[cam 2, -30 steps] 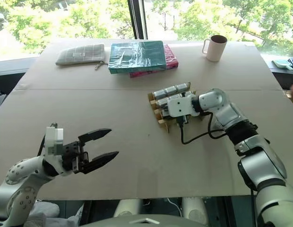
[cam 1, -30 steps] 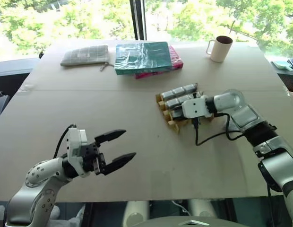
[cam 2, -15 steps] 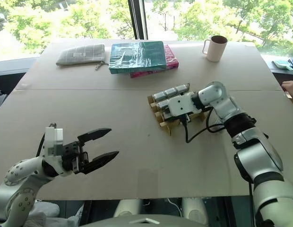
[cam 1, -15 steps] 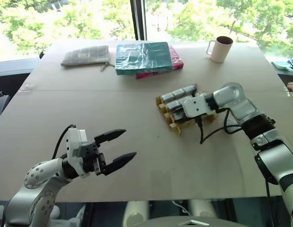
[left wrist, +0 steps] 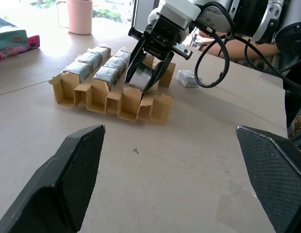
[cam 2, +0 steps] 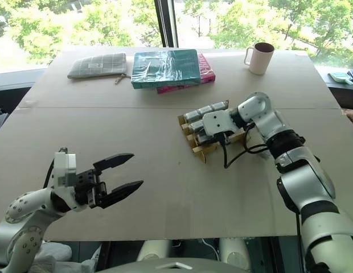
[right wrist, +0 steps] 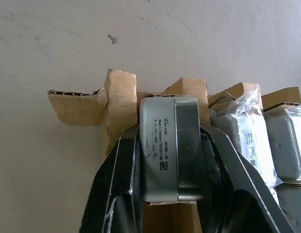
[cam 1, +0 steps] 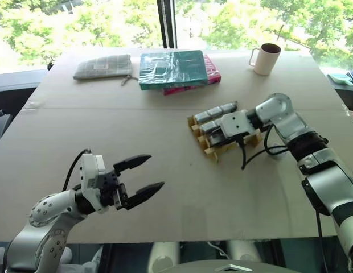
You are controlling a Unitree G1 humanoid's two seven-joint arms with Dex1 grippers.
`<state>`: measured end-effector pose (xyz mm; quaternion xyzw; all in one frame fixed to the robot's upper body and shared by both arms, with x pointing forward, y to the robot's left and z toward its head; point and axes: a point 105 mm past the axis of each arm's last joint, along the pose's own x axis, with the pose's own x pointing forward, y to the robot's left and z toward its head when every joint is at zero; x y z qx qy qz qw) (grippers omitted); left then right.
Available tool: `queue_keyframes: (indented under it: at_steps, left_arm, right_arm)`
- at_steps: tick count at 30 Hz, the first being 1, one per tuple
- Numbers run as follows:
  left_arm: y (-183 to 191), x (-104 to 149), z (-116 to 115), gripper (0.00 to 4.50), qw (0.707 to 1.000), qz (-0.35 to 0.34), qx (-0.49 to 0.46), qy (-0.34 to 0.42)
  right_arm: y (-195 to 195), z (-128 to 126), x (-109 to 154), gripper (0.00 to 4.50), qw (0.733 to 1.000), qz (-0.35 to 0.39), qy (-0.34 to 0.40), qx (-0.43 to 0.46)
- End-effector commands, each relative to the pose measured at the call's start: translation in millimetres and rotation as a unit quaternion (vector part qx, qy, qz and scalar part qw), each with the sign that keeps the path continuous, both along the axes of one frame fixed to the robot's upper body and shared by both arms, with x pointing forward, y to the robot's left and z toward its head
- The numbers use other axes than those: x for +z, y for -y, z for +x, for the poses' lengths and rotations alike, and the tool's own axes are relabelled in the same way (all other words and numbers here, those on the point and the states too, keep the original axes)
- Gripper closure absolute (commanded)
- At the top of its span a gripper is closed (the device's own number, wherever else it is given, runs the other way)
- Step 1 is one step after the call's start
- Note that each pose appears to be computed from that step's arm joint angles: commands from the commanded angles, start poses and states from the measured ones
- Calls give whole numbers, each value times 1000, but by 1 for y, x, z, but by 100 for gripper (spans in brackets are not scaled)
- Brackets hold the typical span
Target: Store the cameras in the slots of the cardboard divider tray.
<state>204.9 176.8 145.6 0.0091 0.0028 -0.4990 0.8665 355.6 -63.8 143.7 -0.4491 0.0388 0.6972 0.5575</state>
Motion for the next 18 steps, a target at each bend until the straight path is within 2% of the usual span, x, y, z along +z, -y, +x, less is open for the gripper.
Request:
queue_keyframes:
  at_steps: [1,5,8,11,12,13,16,18]
  left_arm:
    - [7,11,-4,0,999,3,-15,28]
    - [7,12,-4,0,999,0,-15,28]
    - [9,12,-3,0,999,-2,-20,28]
    - [14,13,1,0,999,-9,-35,31]
    - [16,13,3,0,999,-11,-42,31]
    - [18,13,4,0,998,-12,-46,32]
    - [25,14,10,0,997,-15,-74,35]
    - [28,15,14,0,996,-14,-86,37]
  right_arm:
    - [1,-3,-10,233,999,-13,-33,-3]
    - [-5,-5,20,61,999,50,-2,-2]
    - [-7,-20,49,61,995,101,-5,-5]
    - [-1,-47,82,61,984,172,-15,-41]
    - [4,-54,88,35,979,189,-21,-66]
    - [7,-59,91,4,975,202,-22,-91]
    - [36,-61,91,1,942,244,18,-228]
    - [58,-62,83,1,911,256,29,-323]
